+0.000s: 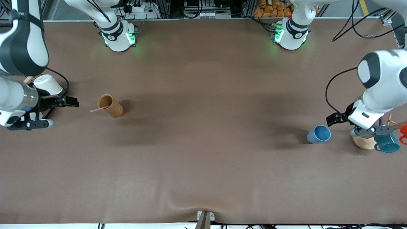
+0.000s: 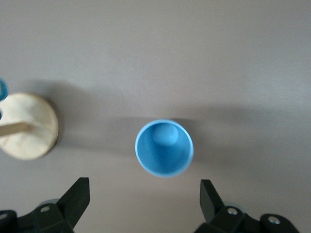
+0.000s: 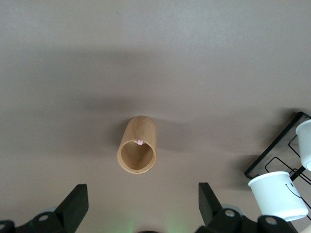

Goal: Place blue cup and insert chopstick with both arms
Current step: 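Reach the right gripper to the chopstick while the left gripper reaches the cup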

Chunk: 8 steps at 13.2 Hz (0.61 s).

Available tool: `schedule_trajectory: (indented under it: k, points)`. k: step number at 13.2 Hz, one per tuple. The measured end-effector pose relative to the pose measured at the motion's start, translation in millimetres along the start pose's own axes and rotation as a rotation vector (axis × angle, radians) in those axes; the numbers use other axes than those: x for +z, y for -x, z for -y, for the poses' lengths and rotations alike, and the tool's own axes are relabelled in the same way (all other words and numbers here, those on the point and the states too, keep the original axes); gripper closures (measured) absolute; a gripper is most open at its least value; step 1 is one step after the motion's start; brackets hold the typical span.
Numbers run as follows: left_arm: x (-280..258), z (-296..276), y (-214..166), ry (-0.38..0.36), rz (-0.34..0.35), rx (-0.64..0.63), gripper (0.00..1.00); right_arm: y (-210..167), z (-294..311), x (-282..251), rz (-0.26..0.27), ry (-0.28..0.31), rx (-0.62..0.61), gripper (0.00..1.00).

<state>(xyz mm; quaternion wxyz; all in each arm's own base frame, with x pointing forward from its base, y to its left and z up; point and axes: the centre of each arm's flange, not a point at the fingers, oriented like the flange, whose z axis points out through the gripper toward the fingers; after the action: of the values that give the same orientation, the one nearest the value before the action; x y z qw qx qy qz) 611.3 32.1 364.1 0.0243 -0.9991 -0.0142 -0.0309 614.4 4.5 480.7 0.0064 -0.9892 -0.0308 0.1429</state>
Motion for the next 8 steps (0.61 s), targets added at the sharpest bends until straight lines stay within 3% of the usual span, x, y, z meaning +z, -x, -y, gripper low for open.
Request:
schedule_trajectory:
  k: [2, 4, 8]
  points:
    - [37.8, 13.5, -6.4, -0.001, -0.003, 0.018, 0.00, -15.1, -0.3, 26.4, 0.044, -0.006, 0.002, 0.00]
    - [62.8, 15.8, -9.4, 0.000, 0.007, 0.024, 0.00, -28.9, 0.6, 52.6, 0.083, -0.055, 0.017, 0.00]
    - [82.6, 12.2, -8.6, 0.003, 0.036, 0.029, 0.04, -46.0, -6.4, 90.8, 0.145, -0.098, 0.154, 0.00]
